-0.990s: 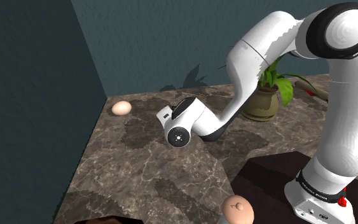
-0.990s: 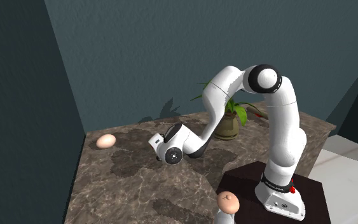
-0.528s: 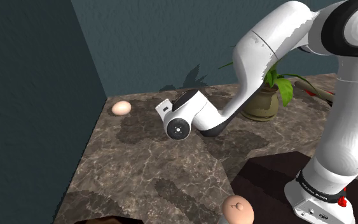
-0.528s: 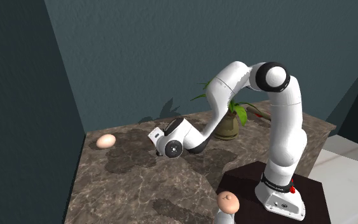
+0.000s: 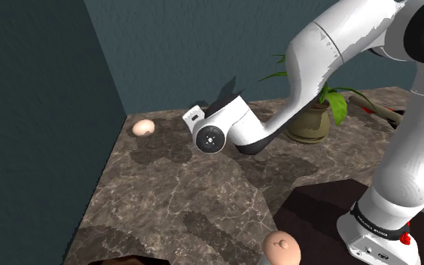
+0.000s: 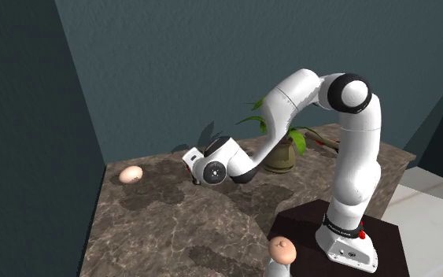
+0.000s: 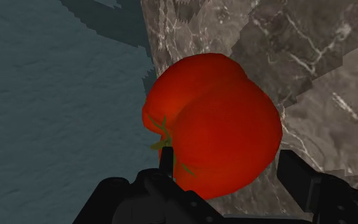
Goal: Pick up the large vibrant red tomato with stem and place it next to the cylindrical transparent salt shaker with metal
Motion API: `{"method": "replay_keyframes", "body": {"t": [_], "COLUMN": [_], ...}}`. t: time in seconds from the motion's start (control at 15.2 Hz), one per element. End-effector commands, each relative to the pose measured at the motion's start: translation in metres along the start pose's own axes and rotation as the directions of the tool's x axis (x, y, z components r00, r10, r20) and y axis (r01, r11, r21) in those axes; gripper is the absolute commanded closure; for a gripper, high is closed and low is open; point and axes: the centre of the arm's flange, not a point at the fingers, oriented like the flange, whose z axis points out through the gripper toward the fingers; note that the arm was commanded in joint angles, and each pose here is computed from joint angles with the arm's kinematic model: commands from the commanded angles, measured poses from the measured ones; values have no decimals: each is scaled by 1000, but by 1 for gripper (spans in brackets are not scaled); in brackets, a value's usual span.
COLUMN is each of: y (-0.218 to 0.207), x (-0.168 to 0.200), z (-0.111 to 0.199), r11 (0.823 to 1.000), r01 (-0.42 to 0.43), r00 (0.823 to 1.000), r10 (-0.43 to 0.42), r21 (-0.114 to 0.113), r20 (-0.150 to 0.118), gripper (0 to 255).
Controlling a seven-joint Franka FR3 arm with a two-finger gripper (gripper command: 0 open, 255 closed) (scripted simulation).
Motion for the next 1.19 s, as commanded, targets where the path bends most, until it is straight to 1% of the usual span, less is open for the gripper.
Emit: {"method": "replay_keyframes", "body": {"t": [0.0, 1.12], "y": [10, 86], "x": [2, 19], "z": [-6, -50], "r11": [1000, 1000], "r01": [0, 0], "r00": [1000, 1000], "r10": [0, 0], "r21": [0, 0], "r20": [0, 0], "gripper": [255, 255]}}
